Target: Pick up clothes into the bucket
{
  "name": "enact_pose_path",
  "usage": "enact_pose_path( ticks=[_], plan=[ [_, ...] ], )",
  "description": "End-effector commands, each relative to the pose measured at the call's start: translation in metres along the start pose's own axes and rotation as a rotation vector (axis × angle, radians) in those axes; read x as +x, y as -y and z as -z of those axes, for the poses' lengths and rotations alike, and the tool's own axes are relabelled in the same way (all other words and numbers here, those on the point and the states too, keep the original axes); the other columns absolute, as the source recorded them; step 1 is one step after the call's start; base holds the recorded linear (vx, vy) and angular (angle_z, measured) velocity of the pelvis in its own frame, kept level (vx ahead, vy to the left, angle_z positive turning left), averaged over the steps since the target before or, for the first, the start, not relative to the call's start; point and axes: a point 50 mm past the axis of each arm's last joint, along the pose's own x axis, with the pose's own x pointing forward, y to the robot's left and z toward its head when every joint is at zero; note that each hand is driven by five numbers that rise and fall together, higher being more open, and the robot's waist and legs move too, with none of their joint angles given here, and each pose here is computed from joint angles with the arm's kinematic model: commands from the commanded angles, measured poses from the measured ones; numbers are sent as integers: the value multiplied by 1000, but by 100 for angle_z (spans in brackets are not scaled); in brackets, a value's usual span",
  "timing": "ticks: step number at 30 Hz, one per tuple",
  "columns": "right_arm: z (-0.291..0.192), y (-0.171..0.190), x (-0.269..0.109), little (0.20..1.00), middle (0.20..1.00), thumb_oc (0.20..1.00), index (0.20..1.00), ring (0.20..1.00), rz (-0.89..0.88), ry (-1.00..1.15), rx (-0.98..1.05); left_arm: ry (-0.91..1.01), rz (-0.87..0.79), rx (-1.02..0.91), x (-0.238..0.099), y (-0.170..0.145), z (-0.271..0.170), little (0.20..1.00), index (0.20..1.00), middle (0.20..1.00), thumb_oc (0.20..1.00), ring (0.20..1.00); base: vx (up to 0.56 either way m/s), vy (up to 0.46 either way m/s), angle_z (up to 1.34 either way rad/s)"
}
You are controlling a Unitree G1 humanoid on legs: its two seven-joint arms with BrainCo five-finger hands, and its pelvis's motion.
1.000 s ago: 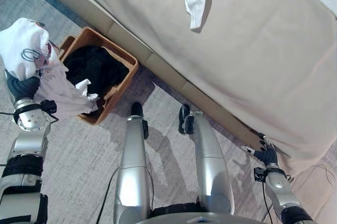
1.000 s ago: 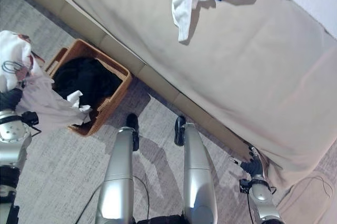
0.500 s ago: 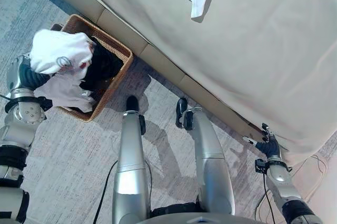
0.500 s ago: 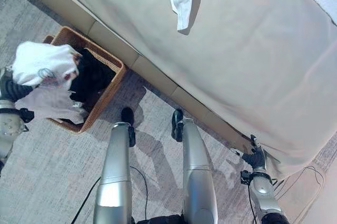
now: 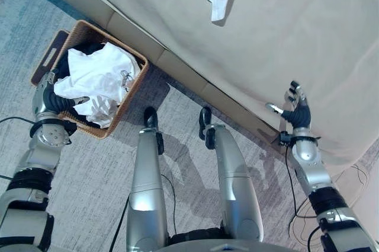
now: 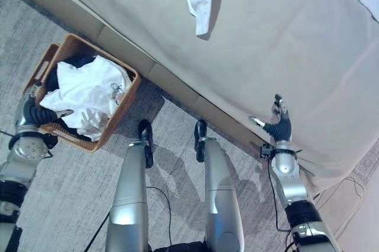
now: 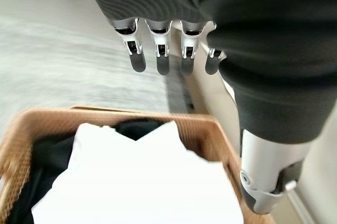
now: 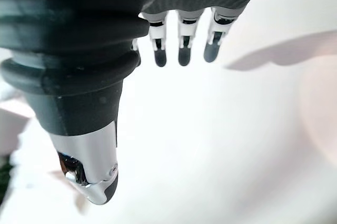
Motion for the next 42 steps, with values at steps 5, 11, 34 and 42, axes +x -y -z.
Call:
enact_pose_path(
  ticks=[5, 11, 34, 42],
  plan=[
    [-66, 46, 45, 1000, 1000, 1000, 1000, 1000, 244, 289, -140, 38, 10, -197, -26, 25, -2, 1000, 1000, 1000, 1000, 1000, 18, -7, 12],
    [-115, 98, 96, 1000, 1000, 1000, 1000, 1000, 425, 334, -323, 103, 296, -250, -70, 77, -12, 1000, 1000, 1000, 1000, 1000, 30, -51, 34],
    [-193, 188, 141, 1000, 1000, 1000, 1000, 1000, 568, 91, -816, 78, 749, -424, -156, 149, -29, 1000, 1000, 1000, 1000, 1000, 18, -83, 15],
    [-207, 168, 152, 1000, 1000, 1000, 1000, 1000, 450, 95, -869, 94, 798, -422, -159, 148, -31, 1000, 1000, 1000, 1000, 1000, -22, -82, 7]
  ],
)
